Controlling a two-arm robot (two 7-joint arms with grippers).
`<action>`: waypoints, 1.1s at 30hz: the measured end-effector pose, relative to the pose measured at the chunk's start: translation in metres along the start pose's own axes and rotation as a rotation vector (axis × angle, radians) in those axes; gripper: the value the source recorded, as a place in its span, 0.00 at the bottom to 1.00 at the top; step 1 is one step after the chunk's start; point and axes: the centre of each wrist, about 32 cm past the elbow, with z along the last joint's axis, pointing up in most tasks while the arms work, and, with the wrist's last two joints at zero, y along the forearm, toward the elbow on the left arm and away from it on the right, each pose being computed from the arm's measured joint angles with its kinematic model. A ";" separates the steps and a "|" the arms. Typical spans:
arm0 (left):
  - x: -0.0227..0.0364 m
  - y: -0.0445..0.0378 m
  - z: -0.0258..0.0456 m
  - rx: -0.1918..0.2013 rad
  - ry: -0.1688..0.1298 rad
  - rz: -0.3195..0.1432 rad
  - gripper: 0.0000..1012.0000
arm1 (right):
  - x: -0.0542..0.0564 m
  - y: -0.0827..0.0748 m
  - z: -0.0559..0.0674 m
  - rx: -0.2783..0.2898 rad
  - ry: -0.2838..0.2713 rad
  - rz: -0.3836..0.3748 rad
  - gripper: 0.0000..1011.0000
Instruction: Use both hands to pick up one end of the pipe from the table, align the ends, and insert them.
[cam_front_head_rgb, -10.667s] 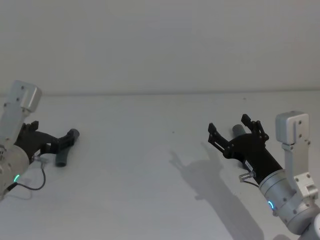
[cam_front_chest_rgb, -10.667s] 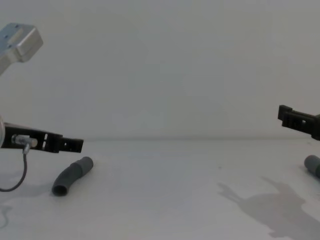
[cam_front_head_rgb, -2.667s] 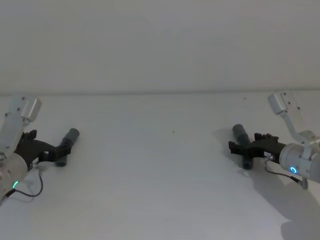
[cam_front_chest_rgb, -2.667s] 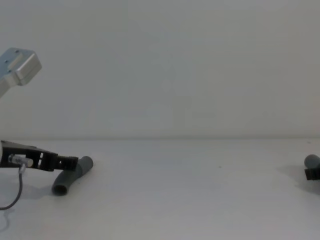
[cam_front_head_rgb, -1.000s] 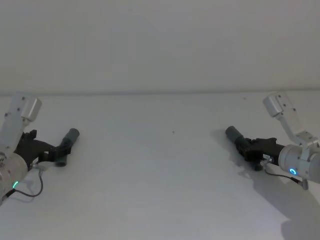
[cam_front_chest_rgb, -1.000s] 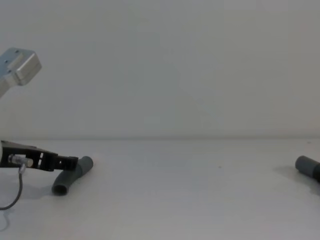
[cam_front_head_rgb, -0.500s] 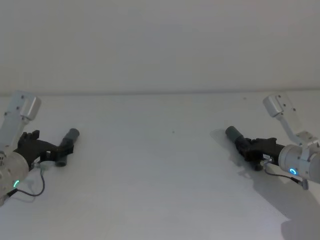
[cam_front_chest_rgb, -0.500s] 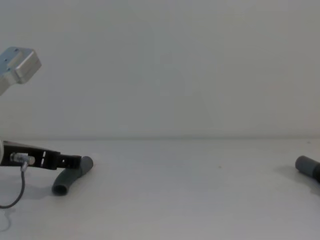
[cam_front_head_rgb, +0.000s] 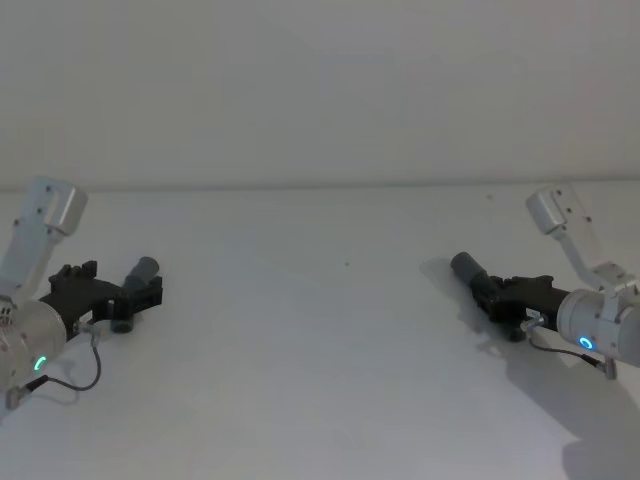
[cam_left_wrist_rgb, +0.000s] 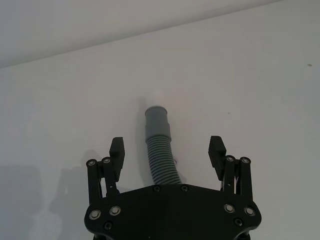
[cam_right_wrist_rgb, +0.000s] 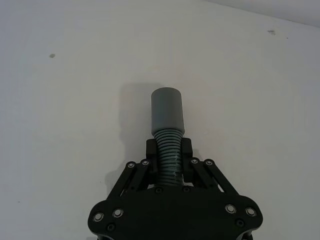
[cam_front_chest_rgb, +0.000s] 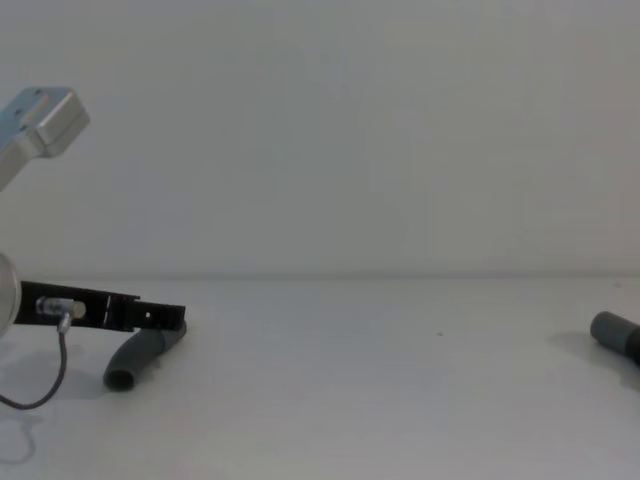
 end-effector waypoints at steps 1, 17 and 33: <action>-0.0001 -0.0001 0.0001 0.001 -0.001 -0.002 0.99 | 0.000 0.000 0.000 0.000 0.000 0.000 0.24; -0.0033 -0.0092 0.0030 0.041 -0.122 0.010 0.99 | 0.000 0.000 0.000 0.000 0.000 0.000 0.24; -0.0042 -0.0251 0.0070 0.096 -0.087 0.005 0.99 | 0.000 0.000 0.000 0.000 0.000 0.000 0.24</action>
